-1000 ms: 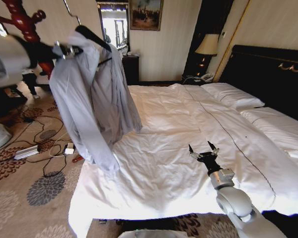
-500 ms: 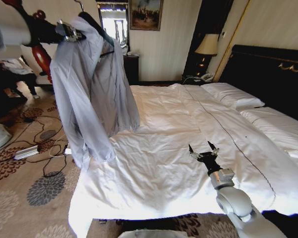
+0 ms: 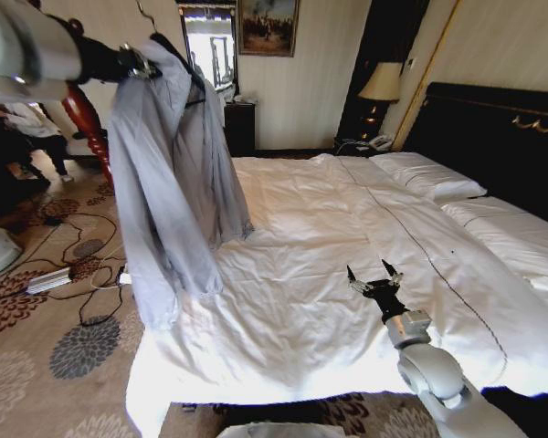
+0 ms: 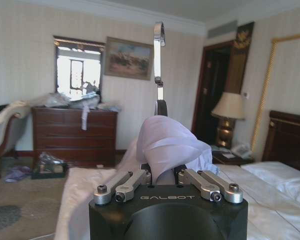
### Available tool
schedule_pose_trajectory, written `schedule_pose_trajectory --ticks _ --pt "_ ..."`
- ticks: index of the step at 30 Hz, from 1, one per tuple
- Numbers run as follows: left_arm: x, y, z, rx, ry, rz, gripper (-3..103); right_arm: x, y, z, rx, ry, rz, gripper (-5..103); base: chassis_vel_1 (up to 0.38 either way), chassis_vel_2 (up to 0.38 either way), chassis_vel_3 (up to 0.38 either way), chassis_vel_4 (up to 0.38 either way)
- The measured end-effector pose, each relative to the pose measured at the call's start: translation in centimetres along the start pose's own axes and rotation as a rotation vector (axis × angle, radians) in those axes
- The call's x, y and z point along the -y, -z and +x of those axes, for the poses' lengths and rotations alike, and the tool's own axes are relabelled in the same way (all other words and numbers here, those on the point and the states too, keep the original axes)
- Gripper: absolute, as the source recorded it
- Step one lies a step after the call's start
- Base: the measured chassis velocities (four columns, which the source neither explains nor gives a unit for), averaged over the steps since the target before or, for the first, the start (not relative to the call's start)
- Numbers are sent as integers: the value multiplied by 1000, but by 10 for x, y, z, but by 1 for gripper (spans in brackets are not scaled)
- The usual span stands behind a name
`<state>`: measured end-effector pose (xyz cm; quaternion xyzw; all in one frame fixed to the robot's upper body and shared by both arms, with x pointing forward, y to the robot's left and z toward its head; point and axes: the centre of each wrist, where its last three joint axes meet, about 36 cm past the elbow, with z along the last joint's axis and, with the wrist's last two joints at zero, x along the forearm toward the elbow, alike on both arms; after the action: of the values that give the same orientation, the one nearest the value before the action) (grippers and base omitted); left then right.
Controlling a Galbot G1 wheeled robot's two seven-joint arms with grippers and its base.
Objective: Pick up the clothes from the bed and hang them on the clothes hanger.
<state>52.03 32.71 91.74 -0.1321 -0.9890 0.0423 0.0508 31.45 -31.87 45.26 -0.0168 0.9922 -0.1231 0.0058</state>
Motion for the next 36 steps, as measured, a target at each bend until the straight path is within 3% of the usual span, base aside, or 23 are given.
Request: schedule_pose_trajectory --ticks 4,8,16,20,32,36 --pt "-2 -16 -21 -18 -24 6 17 0 0 0 0 0 0 100 0 0 0 0" --pt "-17 -27 -55 19 -43 -3 17 0 0 0 0 0 0 100 0 0 0 0" --pt "-35 -20 -99 47 -38 -12 17 0 0 0 0 0 0 100 0 0 0 0" --pt "-44 -10 -126 102 -42 -42 17 0 0 0 0 0 0 100 0 0 0 0" --pt "-67 1 -140 157 2 -79 17 0 0 0 0 0 0 100 0 0 0 0" --pt "-92 4 -136 190 27 -65 17 0 0 0 0 0 0 100 0 0 0 0"
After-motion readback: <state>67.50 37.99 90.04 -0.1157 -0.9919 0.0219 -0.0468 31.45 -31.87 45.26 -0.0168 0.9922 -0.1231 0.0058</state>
